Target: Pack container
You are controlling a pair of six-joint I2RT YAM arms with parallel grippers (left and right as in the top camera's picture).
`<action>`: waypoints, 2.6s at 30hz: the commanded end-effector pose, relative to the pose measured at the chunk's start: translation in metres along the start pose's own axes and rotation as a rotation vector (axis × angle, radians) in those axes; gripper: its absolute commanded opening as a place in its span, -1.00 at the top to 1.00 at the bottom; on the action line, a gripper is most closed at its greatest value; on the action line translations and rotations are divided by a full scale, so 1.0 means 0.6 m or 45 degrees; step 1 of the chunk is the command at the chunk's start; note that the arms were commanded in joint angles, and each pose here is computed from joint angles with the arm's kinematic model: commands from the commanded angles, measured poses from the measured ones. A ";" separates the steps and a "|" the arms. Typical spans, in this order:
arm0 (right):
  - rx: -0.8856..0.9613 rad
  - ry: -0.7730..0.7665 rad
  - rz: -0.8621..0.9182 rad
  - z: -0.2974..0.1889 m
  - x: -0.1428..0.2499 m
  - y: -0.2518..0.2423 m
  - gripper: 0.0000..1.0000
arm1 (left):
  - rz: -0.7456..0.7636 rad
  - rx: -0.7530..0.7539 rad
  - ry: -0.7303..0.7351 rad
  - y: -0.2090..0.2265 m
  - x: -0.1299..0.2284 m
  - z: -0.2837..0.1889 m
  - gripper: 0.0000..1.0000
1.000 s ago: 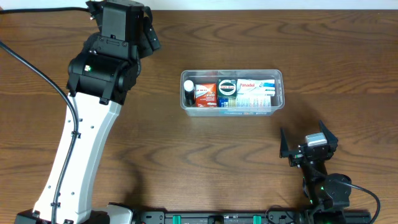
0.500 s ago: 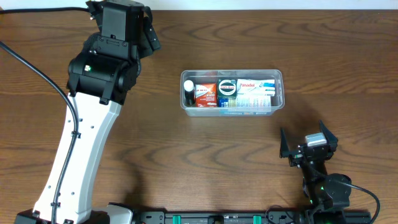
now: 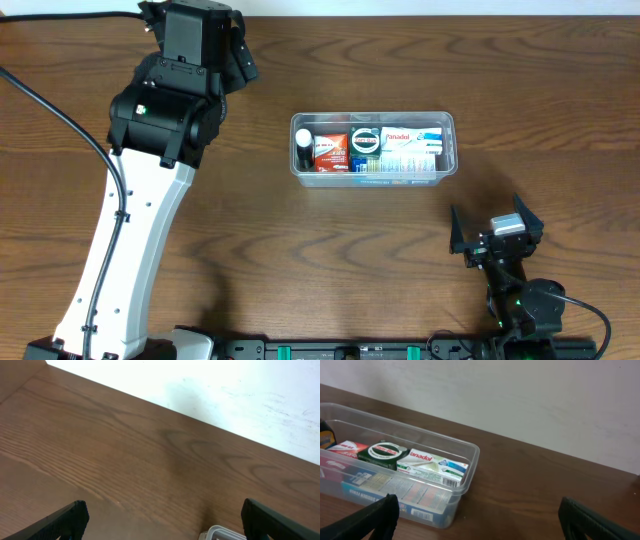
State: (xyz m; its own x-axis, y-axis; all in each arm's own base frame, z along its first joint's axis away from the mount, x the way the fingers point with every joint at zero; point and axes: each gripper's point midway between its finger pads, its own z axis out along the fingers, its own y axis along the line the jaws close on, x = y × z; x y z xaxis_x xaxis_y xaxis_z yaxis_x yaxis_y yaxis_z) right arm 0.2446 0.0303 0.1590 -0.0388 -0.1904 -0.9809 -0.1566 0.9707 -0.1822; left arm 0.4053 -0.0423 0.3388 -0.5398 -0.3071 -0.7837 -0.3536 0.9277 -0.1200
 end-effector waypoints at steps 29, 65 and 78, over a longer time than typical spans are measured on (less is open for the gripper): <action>0.008 0.001 -0.012 -0.001 0.002 -0.003 -0.99 | -0.170 0.243 -0.295 0.185 0.360 -0.004 -0.96; 0.008 0.001 -0.012 -0.001 0.002 -0.003 -0.98 | 0.068 0.401 -0.622 0.196 0.349 -0.016 -0.96; 0.008 0.001 -0.012 -0.001 0.002 -0.003 -0.99 | 0.252 0.427 -0.627 0.185 0.377 -0.002 -0.96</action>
State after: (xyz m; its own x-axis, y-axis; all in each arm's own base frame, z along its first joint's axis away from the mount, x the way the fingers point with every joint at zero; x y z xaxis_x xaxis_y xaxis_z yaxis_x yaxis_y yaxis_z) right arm 0.2445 0.0303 0.1591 -0.0383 -0.1908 -0.9809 -0.1566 0.9706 -0.1826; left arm 0.2425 -0.0079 0.1577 -0.1161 -0.0978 -0.9884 0.0060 0.9951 -0.0991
